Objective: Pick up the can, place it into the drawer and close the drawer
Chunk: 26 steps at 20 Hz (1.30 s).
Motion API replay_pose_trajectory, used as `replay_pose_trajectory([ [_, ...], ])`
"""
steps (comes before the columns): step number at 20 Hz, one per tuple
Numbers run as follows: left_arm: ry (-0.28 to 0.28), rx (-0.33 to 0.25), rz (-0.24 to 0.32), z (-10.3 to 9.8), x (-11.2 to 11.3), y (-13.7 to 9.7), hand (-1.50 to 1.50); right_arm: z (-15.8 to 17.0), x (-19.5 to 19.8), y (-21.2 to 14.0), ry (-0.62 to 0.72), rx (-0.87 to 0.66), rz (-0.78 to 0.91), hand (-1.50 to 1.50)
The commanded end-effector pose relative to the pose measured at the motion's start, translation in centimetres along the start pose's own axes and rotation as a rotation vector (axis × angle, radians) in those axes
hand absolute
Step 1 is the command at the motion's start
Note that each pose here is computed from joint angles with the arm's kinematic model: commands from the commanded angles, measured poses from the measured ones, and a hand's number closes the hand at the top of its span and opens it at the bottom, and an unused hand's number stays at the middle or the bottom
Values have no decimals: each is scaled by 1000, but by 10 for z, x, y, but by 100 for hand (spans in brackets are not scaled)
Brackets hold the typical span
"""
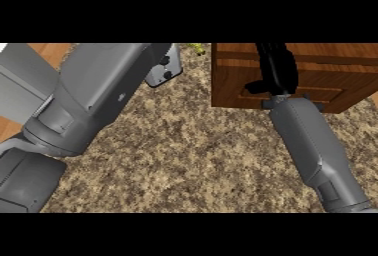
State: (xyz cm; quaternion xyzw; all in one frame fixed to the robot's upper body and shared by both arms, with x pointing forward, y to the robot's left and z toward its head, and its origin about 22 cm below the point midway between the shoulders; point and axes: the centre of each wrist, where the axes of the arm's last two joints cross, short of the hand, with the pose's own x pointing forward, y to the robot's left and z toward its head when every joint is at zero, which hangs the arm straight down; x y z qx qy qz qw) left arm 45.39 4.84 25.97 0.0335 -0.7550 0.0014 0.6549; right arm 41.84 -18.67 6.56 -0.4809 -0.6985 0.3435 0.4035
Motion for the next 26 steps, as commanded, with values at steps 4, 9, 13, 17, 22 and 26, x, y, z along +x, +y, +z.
replay_pose_trajectory([
  [4, -11, 0, 0, 0, 1, 18, -150, -48, 20, -14, 4, -79, 42, -150],
  [9, 5, -13, 0, 5, -5, 26, -150, -58, 10, -20, 10, -96, 54, -150],
  [13, 18, -10, -12, 10, -17, 42, -150, -61, 15, -18, 6, -115, 55, -150],
  [17, 9, -20, -1, 10, -5, 57, -150, -78, 15, -38, 15, -126, 12, -150],
  [22, 13, -20, 8, 16, -17, 69, -150, -82, 35, -35, -11, -143, -153, -150],
  [26, 10, -40, 1, 22, -19, 77, -150, -82, 31, -36, -14, -160, -157, -150],
])
